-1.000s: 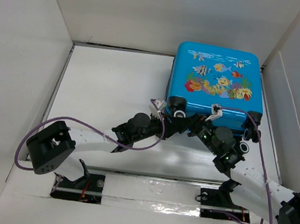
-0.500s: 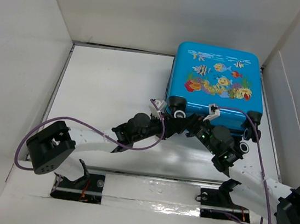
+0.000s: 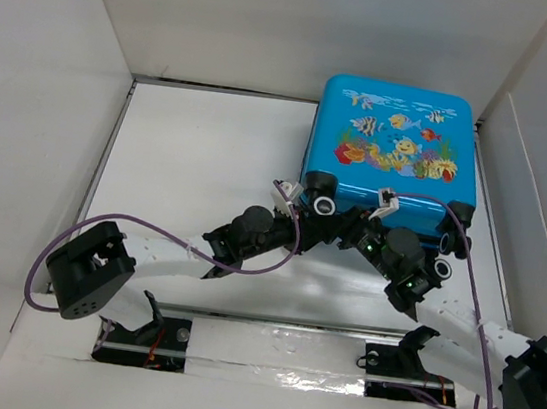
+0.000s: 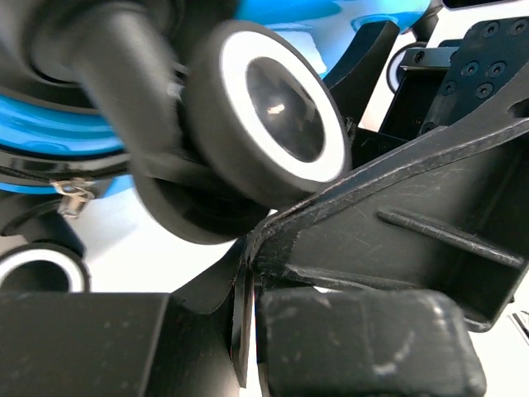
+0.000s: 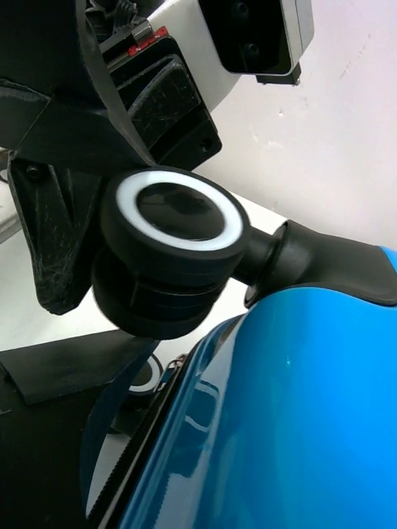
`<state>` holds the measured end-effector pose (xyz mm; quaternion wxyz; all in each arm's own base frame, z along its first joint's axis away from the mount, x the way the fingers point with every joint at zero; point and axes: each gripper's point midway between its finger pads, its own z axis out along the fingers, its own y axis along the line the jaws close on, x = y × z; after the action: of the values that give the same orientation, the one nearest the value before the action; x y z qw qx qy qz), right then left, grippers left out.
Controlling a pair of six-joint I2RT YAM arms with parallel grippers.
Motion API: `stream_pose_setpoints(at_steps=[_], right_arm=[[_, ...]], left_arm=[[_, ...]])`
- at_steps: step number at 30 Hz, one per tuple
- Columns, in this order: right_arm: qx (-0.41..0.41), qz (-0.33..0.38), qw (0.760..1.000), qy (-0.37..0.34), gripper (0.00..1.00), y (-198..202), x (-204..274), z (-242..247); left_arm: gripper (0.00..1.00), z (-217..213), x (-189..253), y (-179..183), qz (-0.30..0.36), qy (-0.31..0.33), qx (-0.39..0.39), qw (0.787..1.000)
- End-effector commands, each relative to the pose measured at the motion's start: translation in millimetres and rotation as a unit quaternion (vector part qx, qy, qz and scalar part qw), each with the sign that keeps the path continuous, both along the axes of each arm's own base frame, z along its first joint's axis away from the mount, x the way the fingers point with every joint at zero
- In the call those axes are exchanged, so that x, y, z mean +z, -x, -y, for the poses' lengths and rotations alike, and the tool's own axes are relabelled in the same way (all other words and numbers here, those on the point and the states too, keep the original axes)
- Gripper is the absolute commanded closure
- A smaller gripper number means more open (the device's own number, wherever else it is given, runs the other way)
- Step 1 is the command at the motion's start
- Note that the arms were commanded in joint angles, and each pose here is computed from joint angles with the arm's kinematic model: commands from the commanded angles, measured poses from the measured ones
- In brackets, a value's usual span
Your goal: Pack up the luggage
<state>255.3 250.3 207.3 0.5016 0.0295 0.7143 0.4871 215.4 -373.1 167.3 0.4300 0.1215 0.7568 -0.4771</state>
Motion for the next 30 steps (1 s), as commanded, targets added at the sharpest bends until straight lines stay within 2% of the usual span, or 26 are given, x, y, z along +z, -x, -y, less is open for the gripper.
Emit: stream_pose_setpoints(at_steps=[1,3,7,12,15,16,19,27,30], right_arm=[[-0.014,0.068,0.997,-0.037,0.4,-8,53,3],[-0.016,0.07,0.997,-0.036,0.44,-7,55,4],[-0.022,0.07,0.997,-0.032,0.45,-7,54,7],[-0.02,0.067,0.997,-0.03,0.43,-11,52,3],[-0.008,0.067,0.997,-0.029,0.28,-12,53,-3],[-0.005,0.062,0.998,-0.025,0.18,-14,50,-5],[0.0,0.06,0.998,-0.023,0.09,-16,50,-9],[0.002,0.069,0.997,-0.018,0.06,-12,57,-11],[-0.015,0.069,0.997,-0.009,0.1,-12,60,-6]], left_arm=[[1.0,-2,39,-3,0.042,0.045,0.008,0.998],[0.99,-8,31,-4,0.042,0.03,0.016,0.999],[0.78,-26,20,-9,0.049,0.006,0.052,0.997],[0.77,-38,5,-12,0.047,-0.018,0.075,0.996],[0.77,-37,4,-16,0.054,-0.03,0.078,0.995],[0.77,-38,5,-22,0.056,-0.034,0.082,0.994],[0.77,-36,6,-26,0.059,-0.035,0.082,0.994],[0.78,-32,13,-32,0.069,-0.036,0.077,0.994],[0.8,-35,14,-38,0.069,-0.036,0.08,0.994]])
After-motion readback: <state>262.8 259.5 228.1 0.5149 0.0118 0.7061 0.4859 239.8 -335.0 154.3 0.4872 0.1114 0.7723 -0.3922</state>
